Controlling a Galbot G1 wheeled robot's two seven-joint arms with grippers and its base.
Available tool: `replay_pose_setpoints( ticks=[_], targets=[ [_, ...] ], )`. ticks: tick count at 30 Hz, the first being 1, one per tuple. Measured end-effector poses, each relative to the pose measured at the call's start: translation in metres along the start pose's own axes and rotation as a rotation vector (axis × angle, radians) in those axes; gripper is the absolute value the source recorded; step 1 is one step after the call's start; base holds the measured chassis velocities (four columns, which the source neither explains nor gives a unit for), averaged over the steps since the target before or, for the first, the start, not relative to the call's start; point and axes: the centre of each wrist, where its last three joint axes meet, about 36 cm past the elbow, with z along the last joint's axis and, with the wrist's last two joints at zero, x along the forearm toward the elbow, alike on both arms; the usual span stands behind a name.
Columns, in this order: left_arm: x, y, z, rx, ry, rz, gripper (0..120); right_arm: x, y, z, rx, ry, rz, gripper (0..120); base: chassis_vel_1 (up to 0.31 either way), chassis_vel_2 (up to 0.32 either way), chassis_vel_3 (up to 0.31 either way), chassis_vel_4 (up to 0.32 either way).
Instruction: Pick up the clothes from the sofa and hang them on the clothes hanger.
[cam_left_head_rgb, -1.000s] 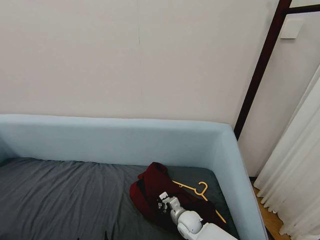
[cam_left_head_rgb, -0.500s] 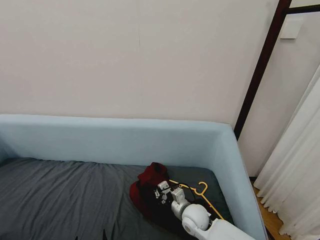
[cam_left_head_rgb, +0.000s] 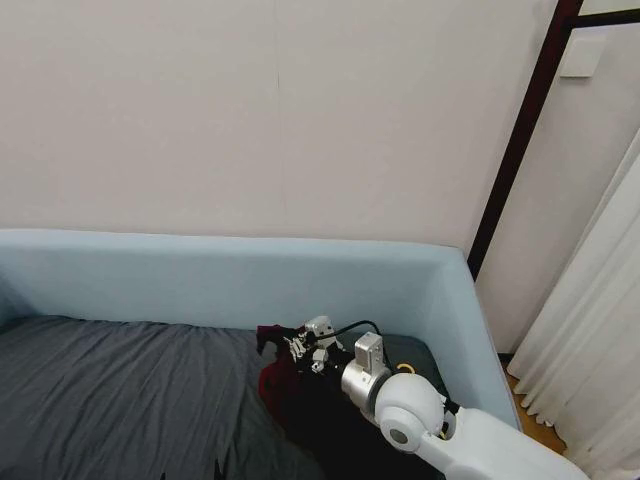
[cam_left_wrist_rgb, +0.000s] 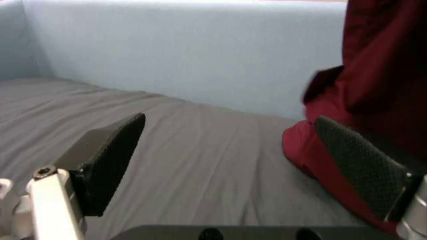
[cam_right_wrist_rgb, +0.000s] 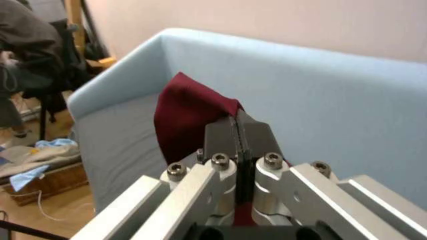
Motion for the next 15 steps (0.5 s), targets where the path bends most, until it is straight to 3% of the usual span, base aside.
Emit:
replay_pose_setpoints(
  ticks=[3,7,11,12,15],
  targets=[
    [0.001,-0.001,0.000,0.000,0.001,0.000,100,-0.003,-0.002,-0.008,0.012,-0.012,-0.006,0,0.000,0.000,0.000,0.000],
    [0.002,0.001,0.001,-0.002,0.003,-0.001,100,0.005,-0.025,0.001,0.024,0.010,0.044,0,0.000,0.000,0.000,0.000],
    [0.001,0.002,0.006,-0.007,0.009,0.006,100,0.050,-0.089,0.058,0.049,0.130,0.197,0,0.000,0.000,0.000,0.000],
    [0.001,0.002,0.006,-0.007,0.009,0.006,100,0.050,-0.089,0.058,0.049,0.130,0.197,0,0.000,0.000,0.000,0.000],
    [-0.001,0.000,0.008,-0.006,0.012,0.017,100,0.091,-0.127,0.118,0.067,0.228,0.324,0,0.000,0.000,0.000,0.000]
  ],
)
